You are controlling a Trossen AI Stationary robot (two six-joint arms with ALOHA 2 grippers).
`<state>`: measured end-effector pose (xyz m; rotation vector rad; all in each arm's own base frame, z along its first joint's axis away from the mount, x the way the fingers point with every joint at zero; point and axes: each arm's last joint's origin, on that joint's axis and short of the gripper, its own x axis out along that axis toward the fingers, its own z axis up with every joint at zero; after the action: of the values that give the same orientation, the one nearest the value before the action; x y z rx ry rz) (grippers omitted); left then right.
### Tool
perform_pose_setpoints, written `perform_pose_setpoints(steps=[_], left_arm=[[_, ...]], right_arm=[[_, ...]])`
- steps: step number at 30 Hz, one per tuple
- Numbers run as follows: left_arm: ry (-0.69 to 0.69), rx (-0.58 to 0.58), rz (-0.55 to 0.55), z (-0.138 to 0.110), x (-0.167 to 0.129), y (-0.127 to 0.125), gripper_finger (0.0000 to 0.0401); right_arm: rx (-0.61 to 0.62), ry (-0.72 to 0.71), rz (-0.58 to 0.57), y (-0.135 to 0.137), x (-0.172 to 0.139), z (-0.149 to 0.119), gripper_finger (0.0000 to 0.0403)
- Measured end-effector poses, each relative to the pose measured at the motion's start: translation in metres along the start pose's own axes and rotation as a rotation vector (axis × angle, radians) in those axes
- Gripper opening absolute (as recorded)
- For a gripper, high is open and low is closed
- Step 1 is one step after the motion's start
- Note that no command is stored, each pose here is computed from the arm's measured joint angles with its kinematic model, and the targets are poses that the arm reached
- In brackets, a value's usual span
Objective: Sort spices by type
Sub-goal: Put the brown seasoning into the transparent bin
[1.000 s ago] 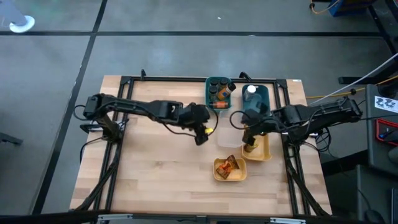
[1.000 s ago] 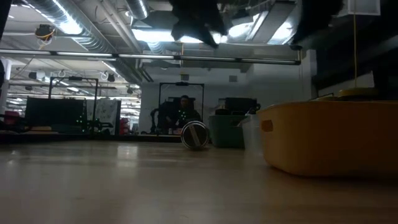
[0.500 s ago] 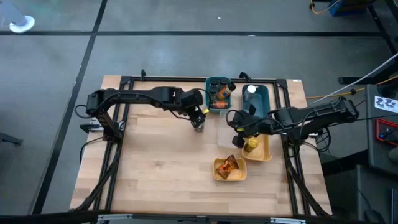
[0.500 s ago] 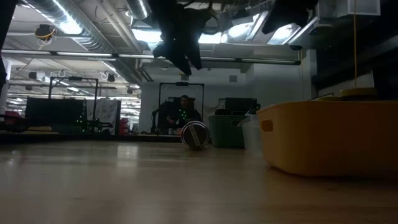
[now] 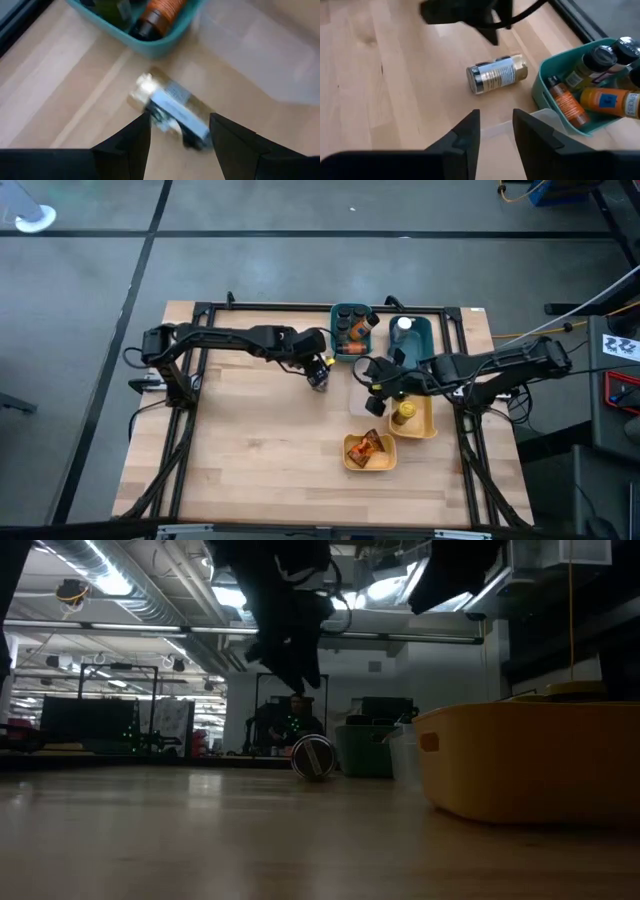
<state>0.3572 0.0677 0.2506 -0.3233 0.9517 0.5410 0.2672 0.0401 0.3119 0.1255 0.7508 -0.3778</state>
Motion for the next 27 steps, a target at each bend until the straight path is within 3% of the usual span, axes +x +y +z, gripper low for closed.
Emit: perform_pose_setpoints(steps=[7,27], left_arm=[[-0.054,-0.054,-0.007,-0.001,0.013,0.007,0.0184],[-0.057,-0.135,0.0,0.001,0.016,0.012,0.0185]], right_arm=[[0.001,0.05,0.058,0.002,0.007,-0.001,0.0117],[-0.003,0.053,0.046,0.003,0.01,-0.002,0.0118]])
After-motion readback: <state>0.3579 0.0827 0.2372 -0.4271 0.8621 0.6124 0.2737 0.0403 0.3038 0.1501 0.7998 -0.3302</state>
